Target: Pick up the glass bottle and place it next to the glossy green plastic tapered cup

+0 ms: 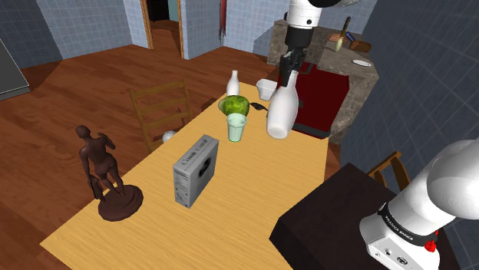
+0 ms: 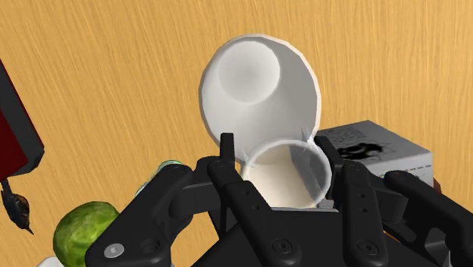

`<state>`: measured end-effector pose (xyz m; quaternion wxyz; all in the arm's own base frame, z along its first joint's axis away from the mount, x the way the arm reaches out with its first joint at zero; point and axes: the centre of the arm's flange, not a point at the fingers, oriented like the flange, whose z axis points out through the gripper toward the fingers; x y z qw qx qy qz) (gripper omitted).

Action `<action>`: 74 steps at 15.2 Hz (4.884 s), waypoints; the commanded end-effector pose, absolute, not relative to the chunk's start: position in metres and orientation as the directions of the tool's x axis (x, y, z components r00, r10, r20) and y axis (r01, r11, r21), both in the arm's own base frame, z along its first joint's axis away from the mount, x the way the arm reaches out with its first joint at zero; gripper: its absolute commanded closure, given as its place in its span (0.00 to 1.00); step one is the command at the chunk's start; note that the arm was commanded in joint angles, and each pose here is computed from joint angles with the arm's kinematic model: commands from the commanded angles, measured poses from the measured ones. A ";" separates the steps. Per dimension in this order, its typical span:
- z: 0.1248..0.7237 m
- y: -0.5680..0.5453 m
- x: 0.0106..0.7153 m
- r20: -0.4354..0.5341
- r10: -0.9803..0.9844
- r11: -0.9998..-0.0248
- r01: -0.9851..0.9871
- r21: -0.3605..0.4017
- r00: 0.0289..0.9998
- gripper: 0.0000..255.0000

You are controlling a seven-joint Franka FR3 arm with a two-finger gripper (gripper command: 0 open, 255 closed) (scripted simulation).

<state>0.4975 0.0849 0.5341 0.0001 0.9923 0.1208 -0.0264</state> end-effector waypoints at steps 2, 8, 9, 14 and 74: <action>0.536 0.057 0.528 -0.052 0.240 -0.971 0.240 -0.005 0.969 1.00; 0.536 0.007 0.590 -0.052 0.240 -0.971 0.240 -0.005 0.969 1.00; 0.536 -0.002 0.600 -0.052 0.240 -0.971 0.240 -0.005 0.969 1.00; 0.536 -0.043 0.651 -0.052 0.240 -0.971 0.240 -0.005 0.969 1.00; 0.225 -0.054 0.663 -0.052 0.240 -0.971 0.240 -0.005 0.969 1.00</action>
